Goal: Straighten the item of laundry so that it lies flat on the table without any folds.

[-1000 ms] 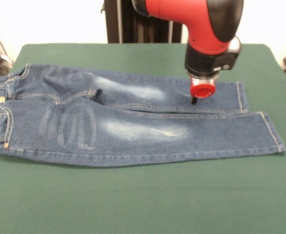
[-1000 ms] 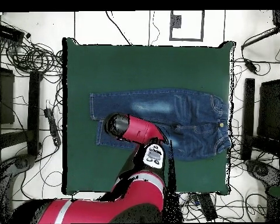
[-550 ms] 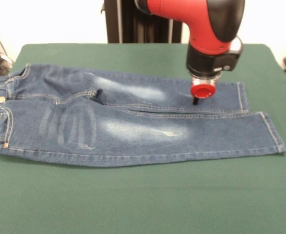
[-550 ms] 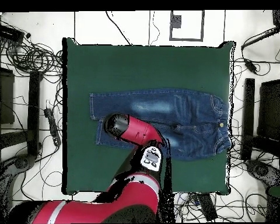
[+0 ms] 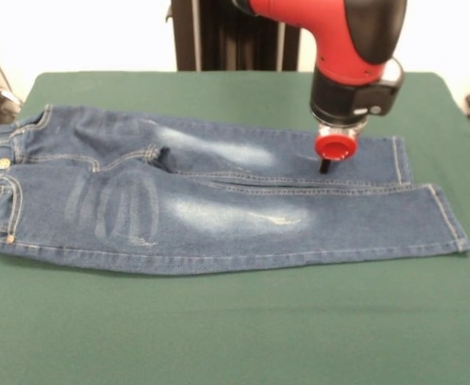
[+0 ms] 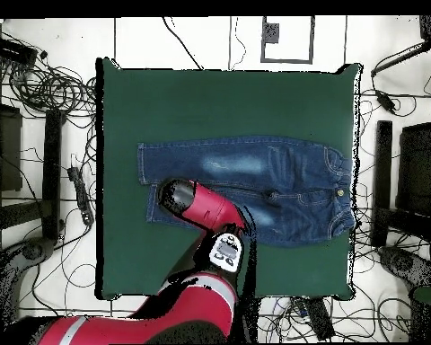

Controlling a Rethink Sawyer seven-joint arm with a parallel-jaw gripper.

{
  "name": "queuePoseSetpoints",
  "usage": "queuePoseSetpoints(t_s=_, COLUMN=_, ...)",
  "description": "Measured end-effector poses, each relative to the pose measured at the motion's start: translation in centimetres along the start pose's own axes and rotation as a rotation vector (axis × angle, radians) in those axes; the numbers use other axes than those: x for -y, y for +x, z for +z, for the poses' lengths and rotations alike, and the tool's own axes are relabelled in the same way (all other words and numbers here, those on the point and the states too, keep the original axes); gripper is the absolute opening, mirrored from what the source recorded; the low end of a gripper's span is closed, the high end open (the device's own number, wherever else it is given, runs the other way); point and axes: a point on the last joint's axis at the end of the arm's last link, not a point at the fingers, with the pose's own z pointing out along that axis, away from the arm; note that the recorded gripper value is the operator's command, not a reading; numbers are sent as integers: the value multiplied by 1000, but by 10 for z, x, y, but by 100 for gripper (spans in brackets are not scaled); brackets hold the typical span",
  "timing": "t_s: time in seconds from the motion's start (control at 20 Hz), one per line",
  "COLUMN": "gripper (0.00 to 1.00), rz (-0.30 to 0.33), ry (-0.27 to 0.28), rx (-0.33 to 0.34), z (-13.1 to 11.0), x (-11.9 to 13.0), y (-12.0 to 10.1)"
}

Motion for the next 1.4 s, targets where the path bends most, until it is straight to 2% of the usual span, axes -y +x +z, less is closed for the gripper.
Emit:
queuePoseSetpoints(t_s=0.85, gripper=0, rz=115, ry=-48, rx=-16, z=-2, x=4, y=5)
queuePoseSetpoints(t_s=1.3, gripper=0, rz=153, ry=-90, rx=-45, z=-5, x=-1, y=27)
queuePoseSetpoints(t_s=1.4, gripper=0, rz=162, ry=-100, rx=-62, z=-5, x=-3, y=37)
